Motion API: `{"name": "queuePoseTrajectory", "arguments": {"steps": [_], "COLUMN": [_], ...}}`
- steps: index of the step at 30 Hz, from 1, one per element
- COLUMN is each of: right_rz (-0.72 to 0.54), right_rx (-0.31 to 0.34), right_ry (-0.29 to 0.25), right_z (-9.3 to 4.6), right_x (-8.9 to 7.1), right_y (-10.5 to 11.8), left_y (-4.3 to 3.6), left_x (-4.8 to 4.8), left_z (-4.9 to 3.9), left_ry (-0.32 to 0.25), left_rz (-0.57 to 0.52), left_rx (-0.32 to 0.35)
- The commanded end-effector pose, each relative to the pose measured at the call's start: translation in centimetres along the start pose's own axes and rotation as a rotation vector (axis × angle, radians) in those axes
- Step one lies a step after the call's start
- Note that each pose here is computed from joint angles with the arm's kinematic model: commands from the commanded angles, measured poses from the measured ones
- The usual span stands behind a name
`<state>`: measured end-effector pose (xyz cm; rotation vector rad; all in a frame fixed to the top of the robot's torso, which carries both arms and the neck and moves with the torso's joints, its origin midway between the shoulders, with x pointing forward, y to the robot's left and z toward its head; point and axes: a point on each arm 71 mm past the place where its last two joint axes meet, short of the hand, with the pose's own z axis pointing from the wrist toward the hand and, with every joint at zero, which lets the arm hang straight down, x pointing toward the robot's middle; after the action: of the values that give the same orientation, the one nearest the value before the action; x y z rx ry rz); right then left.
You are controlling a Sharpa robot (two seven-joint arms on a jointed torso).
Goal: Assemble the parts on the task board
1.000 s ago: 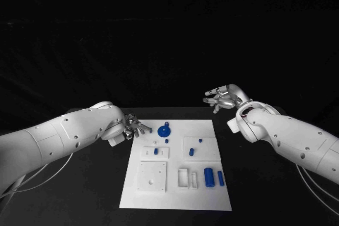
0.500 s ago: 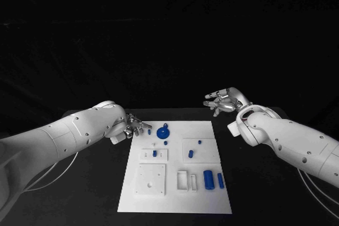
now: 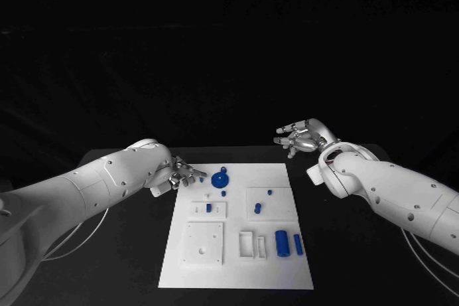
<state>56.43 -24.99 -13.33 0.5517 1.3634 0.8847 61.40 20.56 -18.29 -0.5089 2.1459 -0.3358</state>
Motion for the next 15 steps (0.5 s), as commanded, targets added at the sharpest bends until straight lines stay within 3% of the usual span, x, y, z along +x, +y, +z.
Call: {"name": "queuePoseTrajectory", "arguments": {"steps": [1, 15], "right_rz": [0.0, 0.002], "right_rx": [-0.003, -0.004], "right_ry": [0.011, 0.013], "right_z": [0.04, 0.09], "right_x": [0.2, 0.35], "right_y": [0.1, 0.18], "left_y": [-0.25, -0.35], "left_x": [0.33, 0.51], "left_z": [0.21, 0.51], "left_ry": [0.009, -0.008], "left_rz": [0.035, 0.025], "left_rx": [0.022, 0.028]}}
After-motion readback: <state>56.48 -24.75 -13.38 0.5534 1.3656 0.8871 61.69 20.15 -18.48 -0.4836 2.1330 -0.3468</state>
